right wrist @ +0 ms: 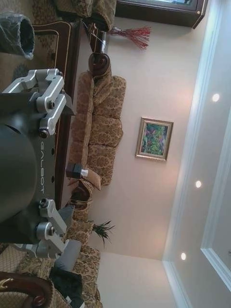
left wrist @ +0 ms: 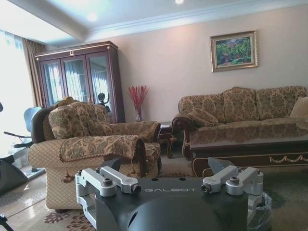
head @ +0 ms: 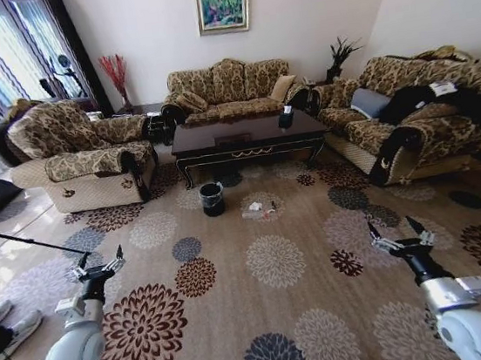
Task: Move to the front of the table and pick up the trash from the floor, then place it into the trash bin.
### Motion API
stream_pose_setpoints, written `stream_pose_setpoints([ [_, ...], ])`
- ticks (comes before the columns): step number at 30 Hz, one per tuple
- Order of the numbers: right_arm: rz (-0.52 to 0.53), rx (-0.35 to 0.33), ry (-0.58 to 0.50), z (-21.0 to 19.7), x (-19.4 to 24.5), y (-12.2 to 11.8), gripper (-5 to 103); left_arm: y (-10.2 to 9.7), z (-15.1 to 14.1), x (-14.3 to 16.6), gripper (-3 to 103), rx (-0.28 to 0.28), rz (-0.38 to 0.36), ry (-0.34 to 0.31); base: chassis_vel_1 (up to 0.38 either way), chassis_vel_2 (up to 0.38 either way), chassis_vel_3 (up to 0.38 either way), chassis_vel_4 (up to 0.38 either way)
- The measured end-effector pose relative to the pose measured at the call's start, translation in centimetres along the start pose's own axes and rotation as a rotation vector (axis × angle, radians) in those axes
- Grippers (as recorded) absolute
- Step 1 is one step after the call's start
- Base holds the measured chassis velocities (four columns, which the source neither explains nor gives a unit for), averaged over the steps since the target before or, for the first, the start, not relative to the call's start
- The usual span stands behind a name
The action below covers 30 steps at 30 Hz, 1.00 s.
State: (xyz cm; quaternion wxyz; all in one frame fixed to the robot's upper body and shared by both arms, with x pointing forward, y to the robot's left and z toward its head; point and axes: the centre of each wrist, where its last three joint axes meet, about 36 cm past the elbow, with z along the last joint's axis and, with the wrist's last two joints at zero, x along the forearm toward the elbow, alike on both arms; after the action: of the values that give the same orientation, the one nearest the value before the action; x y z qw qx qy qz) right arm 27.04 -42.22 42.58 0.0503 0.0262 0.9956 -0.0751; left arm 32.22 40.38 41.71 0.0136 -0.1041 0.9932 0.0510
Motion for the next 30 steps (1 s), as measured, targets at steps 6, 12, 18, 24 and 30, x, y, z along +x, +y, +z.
stream_pose_setpoints([
  [6,0.009,-0.025,0.014,1.5,-0.6,0.3,100,-0.6,0.0,0.4,100,-0.015,-0.008,-0.009,0.0,0.0,0.0,0.0],
  [12,0.002,-0.034,0.001,1.7,-1.7,0.7,100,-1.0,0.1,0.9,100,-0.024,0.007,-0.006,0.0,0.0,0.0,0.0],
  [18,0.016,-0.06,0.008,2.0,-1.6,1.9,100,-1.1,-0.1,1.8,100,-0.009,0.041,0.018,0.0,0.0,0.0,0.0],
  [24,0.034,-0.067,0.029,2.7,-0.1,2.1,100,-1.0,0.1,2.0,100,-0.015,0.046,0.024,0.0,0.0,0.0,0.0],
  [30,0.047,-0.063,0.028,2.8,0.1,1.7,100,-1.4,0.0,2.3,100,-0.005,0.049,0.024,0.0,0.0,0.0,0.0],
])
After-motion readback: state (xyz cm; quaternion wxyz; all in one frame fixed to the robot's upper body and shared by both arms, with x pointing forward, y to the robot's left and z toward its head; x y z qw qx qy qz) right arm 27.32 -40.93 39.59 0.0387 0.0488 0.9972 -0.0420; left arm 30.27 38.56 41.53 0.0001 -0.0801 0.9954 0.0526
